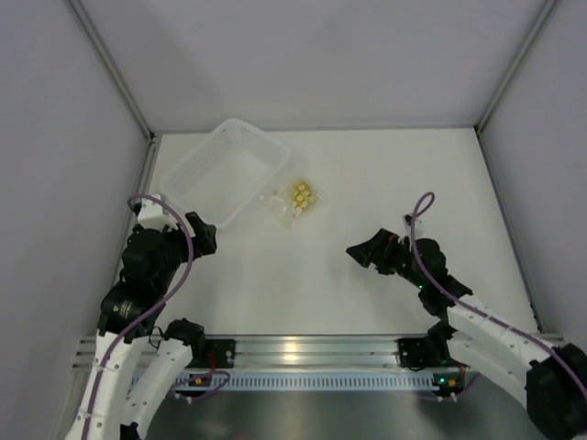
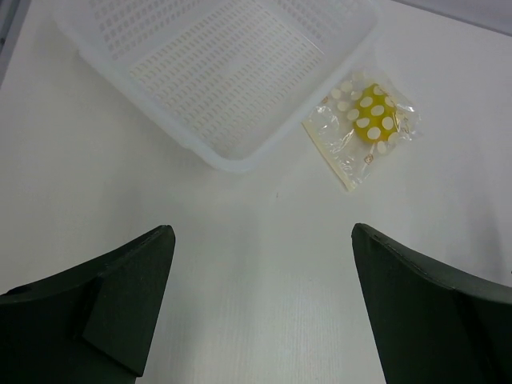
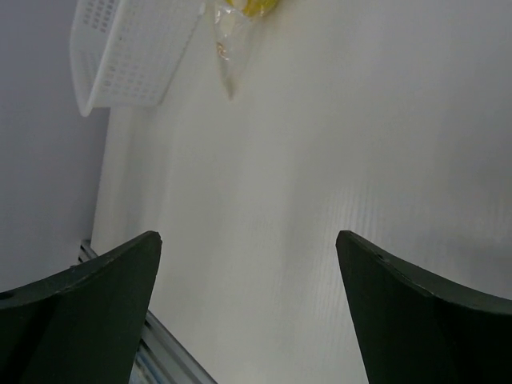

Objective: Open the zip-top bag and remove the fake food

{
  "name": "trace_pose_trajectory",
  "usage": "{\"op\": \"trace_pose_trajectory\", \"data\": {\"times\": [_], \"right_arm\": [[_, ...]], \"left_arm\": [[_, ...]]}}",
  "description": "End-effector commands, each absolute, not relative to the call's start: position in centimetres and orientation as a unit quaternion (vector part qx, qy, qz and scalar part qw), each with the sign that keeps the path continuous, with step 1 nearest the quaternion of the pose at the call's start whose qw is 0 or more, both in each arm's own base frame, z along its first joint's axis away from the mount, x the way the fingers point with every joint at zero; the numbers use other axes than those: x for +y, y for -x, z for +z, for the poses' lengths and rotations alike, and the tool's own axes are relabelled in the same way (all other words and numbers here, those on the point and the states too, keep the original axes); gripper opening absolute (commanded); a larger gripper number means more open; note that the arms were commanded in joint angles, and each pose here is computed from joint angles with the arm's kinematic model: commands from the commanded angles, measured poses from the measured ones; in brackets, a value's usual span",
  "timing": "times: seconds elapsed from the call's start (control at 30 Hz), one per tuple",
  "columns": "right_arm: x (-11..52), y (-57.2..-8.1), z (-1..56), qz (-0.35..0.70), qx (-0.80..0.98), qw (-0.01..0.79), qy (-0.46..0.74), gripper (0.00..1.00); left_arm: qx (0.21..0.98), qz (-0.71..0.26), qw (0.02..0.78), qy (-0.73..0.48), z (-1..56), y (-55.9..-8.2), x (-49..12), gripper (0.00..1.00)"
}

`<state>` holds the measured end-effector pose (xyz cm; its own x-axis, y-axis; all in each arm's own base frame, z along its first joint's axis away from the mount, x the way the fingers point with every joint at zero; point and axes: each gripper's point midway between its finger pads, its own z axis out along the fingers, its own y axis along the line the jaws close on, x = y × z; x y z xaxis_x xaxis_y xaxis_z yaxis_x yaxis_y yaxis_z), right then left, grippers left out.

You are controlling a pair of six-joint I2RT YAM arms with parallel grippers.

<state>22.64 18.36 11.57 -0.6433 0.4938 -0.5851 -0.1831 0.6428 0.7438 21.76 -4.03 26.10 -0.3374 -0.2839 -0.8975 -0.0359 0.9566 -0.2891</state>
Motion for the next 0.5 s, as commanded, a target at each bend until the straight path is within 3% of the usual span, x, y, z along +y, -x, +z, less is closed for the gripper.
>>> {"op": "trace_pose_trajectory", "data": {"times": [0.0, 0.47], "right_arm": [[22.5, -25.6, 20.0, 0.494, 0.696, 0.515, -0.076, 0.91], [35.5, -32.7, 13.3, 0.501, 0.723, 0.461, -0.117, 0.67]], "left_arm": [[0.802, -0.120, 0.578, 0.094, 26.8, -22.6, -4.5, 0.98], [0.804, -0.118, 0.575, 0.095, 26.5, -22.7, -4.5, 0.98]]}}
